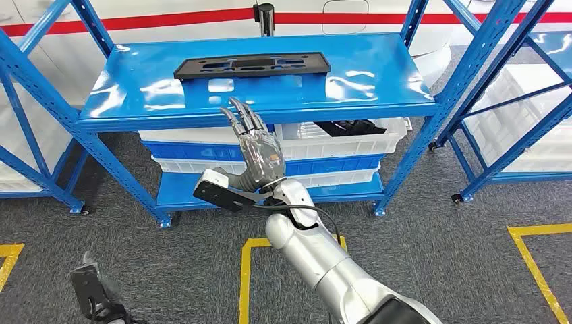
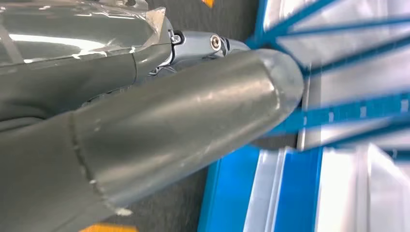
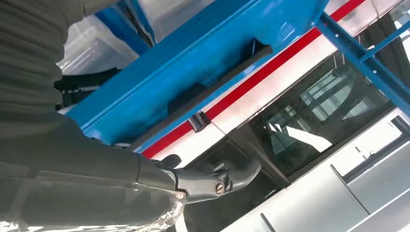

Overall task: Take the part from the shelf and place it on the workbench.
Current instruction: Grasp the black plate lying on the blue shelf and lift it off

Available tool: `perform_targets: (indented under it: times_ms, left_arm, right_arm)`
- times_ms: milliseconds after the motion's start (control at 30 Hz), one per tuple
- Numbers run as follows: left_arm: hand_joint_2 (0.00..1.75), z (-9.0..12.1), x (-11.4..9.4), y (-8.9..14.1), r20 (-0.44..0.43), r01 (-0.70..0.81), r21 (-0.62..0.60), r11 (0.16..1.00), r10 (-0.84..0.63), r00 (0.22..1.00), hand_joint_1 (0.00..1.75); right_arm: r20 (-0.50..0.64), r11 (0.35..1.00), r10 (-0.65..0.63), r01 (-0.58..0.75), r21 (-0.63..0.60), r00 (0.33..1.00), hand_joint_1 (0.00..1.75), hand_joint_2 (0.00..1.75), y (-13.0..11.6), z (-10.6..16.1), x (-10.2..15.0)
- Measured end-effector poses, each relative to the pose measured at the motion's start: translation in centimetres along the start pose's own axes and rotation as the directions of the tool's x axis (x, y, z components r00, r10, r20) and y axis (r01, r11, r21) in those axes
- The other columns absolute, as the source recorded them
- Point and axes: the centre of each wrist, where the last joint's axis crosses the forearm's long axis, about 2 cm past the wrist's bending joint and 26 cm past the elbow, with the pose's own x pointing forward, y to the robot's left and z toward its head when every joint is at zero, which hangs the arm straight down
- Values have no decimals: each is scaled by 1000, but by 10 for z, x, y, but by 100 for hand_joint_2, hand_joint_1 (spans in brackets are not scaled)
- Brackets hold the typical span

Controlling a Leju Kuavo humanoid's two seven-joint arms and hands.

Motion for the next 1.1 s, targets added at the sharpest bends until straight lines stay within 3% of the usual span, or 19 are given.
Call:
perform_targets:
  times_ms: [1100]
  left_arm:
    - [0, 6, -8, 7, -11, 64, -18, 998, -64, 998, 0]
  right_arm:
    - [9, 999, 13, -13, 34, 1000, 0, 175, 4, 4, 2]
